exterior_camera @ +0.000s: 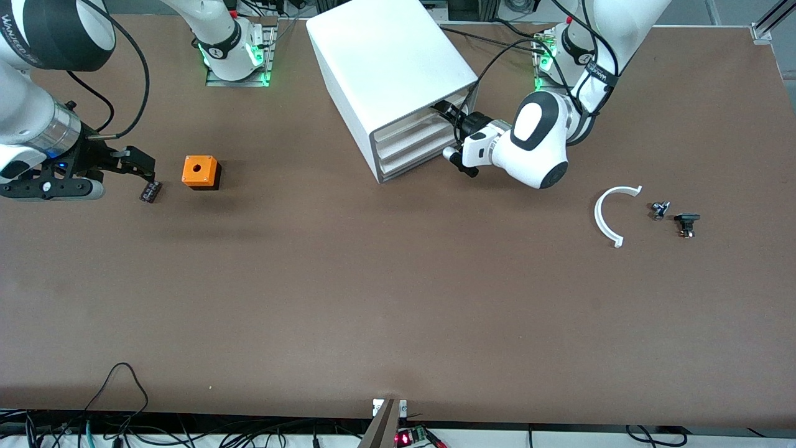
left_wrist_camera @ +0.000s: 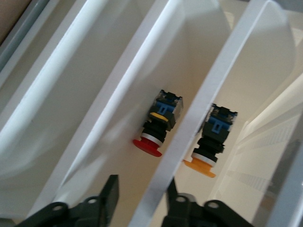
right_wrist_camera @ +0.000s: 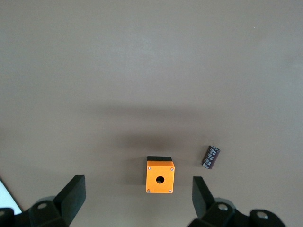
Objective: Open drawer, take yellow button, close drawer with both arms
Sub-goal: 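Pull the drawer open with the left gripper while the right gripper approaches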
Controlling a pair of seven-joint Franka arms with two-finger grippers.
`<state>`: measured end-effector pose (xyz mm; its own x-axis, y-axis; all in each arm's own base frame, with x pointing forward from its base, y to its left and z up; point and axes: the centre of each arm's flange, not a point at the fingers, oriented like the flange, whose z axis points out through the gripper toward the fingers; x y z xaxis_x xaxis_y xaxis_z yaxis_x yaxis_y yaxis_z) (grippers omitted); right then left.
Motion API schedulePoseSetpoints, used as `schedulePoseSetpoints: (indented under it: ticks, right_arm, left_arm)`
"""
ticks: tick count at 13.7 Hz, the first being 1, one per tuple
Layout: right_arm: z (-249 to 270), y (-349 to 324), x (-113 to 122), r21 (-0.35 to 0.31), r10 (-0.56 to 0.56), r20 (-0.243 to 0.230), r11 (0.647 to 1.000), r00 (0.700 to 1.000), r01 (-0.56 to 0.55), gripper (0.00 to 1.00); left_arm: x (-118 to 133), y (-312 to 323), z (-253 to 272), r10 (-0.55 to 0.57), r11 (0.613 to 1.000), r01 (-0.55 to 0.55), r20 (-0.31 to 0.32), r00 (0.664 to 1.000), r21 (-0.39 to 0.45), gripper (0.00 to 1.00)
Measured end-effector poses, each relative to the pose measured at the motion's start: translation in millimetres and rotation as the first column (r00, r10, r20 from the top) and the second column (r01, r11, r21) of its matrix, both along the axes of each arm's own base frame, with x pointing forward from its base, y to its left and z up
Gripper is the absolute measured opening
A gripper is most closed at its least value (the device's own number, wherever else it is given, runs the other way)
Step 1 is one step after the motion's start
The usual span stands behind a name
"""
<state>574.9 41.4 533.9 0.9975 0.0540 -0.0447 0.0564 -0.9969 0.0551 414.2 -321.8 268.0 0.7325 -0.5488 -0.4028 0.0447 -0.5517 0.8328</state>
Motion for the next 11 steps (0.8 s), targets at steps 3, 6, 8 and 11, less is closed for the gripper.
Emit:
schedulePoseSetpoints:
  ticks: [3,6,8,11]
  right_arm:
    - [-2.6,10.3,1.9,0.025,0.012,-0.001,1.0,1.0,-0.012,1.0]
    - [0.5,40.1,11.7,0.048,0.051,0.016,0.998,0.999,-0.052,1.0]
    - [0.7,69.0,21.7,0.064,0.088,0.029,0.994,0.996,-0.09,1.0]
    - [-10.0,113.1,31.1,0.129,0.173,0.026,0.976,0.985,-0.175,1.0]
  left_arm:
    - [6.0,6.5,5.9,0.023,1.0,-0.023,0.003,1.0,-0.017,0.21]
    - [36.4,47.6,4.7,0.114,0.993,-0.114,0.023,0.993,-0.014,0.21]
    - [65.7,85.0,8.5,0.192,0.981,-0.191,0.066,0.979,-0.022,0.15]
    - [97.3,123.4,13.5,0.29,0.957,-0.292,0.146,0.946,-0.008,0.15]
